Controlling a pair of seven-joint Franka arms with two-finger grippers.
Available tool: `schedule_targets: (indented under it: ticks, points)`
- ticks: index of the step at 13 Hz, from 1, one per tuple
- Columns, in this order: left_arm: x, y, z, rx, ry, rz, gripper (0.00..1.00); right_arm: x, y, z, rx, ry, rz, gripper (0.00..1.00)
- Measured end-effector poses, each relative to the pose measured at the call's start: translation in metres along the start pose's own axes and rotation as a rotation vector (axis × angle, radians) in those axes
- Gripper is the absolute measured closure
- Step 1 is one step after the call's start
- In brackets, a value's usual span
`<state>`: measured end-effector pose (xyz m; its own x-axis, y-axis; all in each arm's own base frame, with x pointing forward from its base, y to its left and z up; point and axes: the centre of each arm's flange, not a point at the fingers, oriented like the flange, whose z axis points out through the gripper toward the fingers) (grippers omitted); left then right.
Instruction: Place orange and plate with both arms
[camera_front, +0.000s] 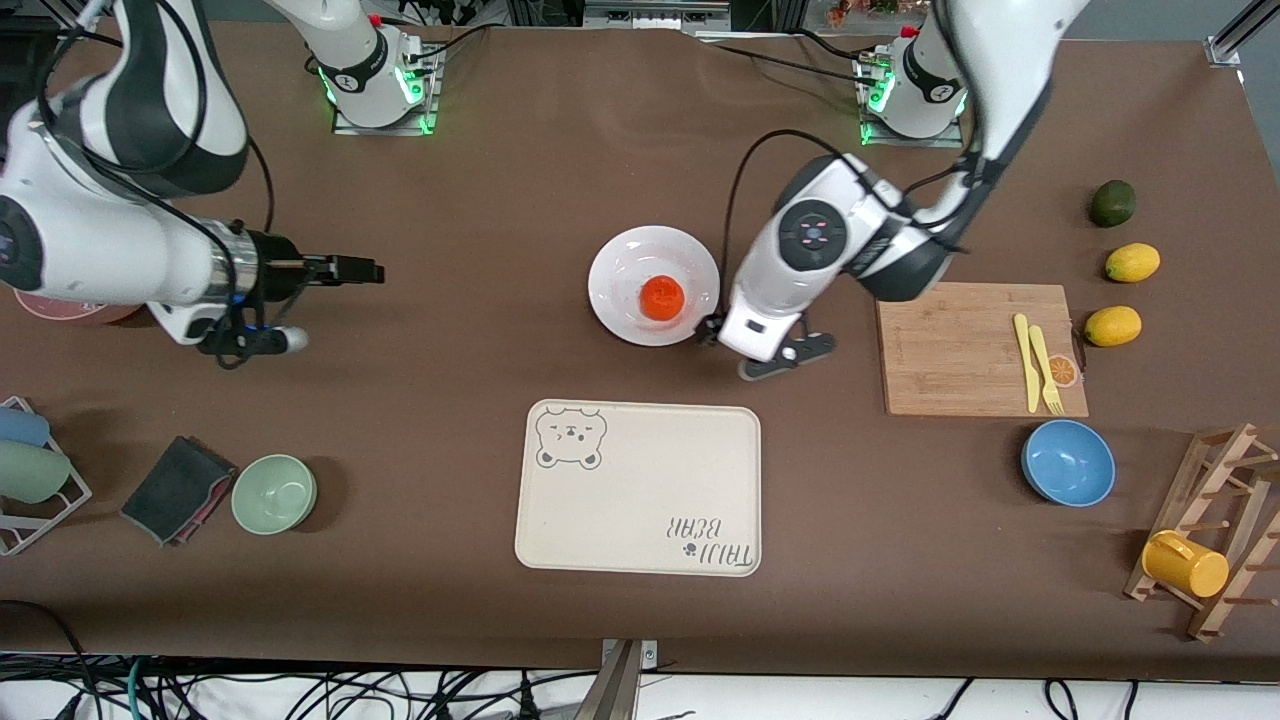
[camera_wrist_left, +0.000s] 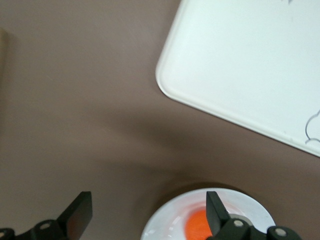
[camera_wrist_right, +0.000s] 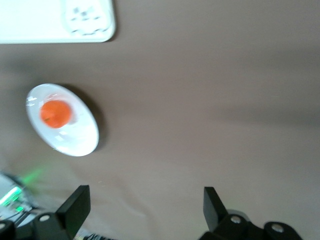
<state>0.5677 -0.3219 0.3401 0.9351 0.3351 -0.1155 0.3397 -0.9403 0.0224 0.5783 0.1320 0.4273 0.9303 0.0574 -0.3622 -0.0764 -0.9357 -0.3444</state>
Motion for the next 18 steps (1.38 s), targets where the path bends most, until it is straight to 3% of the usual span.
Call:
schedule_targets:
  ticks: [4,6,9,13,15,18]
  points:
    - [0.068,-0.077,-0.068,0.059,-0.026,0.057,0.00,0.009,0.020,0.085,0.164,-0.023,-0.054,0.00]
    - [0.088,-0.114,-0.105,0.069,-0.015,0.071,0.00,0.004,0.020,0.135,0.249,0.003,-0.081,0.00]
    - [0.096,-0.173,-0.169,0.096,0.027,0.111,0.00,-0.014,-0.002,0.204,0.340,0.058,-0.075,0.00]
    - [0.083,-0.230,-0.235,0.128,0.080,0.057,0.00,-0.034,-0.034,0.269,0.417,0.113,-0.051,0.00]
    - [0.079,-0.252,-0.253,0.144,0.087,0.032,0.00,-0.039,-0.043,0.300,0.451,0.116,-0.042,0.00]
    - [0.076,-0.269,-0.270,0.153,0.089,0.029,0.00,-0.045,-0.043,0.348,0.553,0.119,-0.033,0.00]
